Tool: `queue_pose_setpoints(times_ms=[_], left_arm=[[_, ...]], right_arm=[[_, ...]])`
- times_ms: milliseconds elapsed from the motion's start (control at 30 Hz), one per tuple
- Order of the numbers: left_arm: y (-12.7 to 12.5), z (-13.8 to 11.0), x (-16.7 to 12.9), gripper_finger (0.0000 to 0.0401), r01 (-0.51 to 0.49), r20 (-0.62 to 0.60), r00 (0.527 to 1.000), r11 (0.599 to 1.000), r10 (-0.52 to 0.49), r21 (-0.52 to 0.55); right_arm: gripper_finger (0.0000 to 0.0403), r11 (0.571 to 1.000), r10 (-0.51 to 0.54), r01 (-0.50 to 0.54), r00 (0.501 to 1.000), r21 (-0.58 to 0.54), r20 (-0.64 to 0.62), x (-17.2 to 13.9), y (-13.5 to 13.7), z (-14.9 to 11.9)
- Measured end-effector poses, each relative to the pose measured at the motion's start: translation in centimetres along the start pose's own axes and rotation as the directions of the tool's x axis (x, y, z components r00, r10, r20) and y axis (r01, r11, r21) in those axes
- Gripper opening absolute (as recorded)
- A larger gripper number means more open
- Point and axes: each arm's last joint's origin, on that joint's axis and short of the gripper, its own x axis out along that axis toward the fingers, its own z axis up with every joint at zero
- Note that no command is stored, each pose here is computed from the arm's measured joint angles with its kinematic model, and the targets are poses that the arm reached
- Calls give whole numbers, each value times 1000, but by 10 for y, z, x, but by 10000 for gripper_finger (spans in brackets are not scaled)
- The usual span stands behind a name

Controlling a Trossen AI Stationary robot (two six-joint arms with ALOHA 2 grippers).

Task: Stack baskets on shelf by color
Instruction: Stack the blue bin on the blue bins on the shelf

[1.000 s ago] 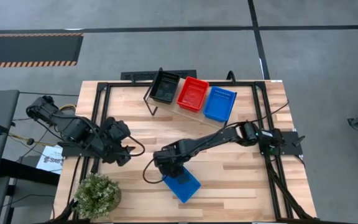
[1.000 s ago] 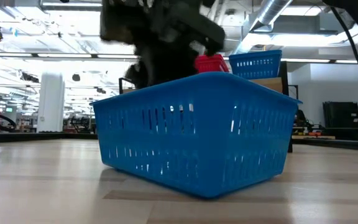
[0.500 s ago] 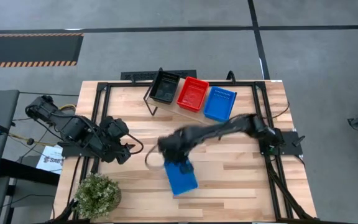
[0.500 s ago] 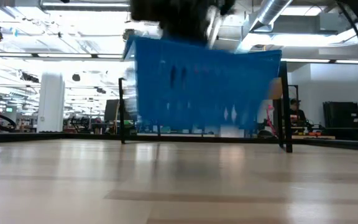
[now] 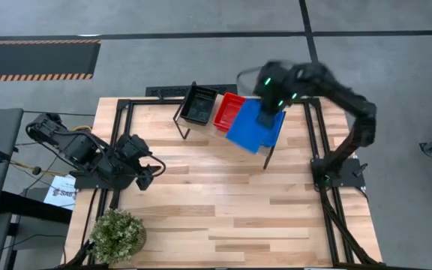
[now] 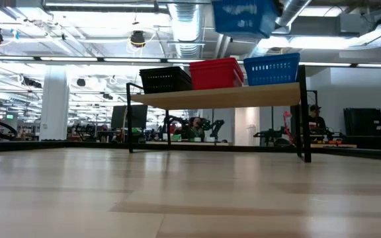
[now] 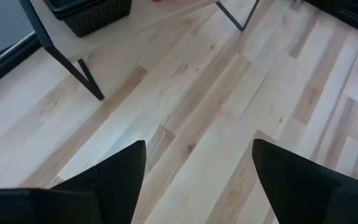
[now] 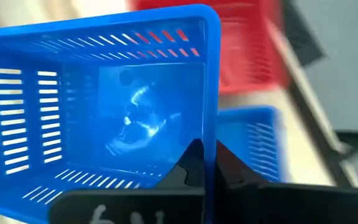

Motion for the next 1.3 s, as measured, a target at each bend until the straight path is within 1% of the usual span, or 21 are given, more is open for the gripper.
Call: queue_pose_setpoints(times_ms=[100,133,267,333,400,467,533,600,700,833,1067,1300], left_arm=[[2,1,0,281,-5,3,1000,1000,5,-9],[2,2,0,281,-6,3,1000,1000,6,-10],[3,3,1,281,-10,2,1000,1000,10,-9],[3,3,1,281,-10,2,1000,1000,10,-8],[3,3,1,281,-10,2,1000,1000,10,-7],[3,3,1,281,-10,2,1000,1000,10,-7],[3,3,1,281,-11,3,1000,1000,11,-9],[3,3,1,281,-13,6,1000,1000,13,-10],[3,3,1,281,-16,12,1000,1000,17,-10],[3,3,1,281,-27,30,999,1000,27,-12],[3,4,1,281,-35,44,998,999,35,-14],[3,4,1,281,-39,52,998,999,40,-17]], right_arm=[[8,995,-65,65,998,78,6,-13,-44,-7],[8,993,-68,67,998,96,8,-16,-58,-9],[10,991,5,-8,1000,137,20,-20,-106,-17],[10,988,47,-47,999,144,1,-18,-124,-22],[10,989,80,-77,997,124,-12,-12,-135,-23],[11,988,115,-115,993,98,2,-10,-138,-22],[11,989,143,-144,990,46,13,-11,-136,-22],[11,989,150,-150,989,-2,11,-11,-130,-20],[11,988,154,-154,988,-25,10,-11,-127,-20],[12,990,144,-144,990,-14,7,-11,-130,-22],[12,982,188,-187,975,17,-117,21,-134,-33],[12,979,201,-204,967,-2,-159,34,-135,-39]])
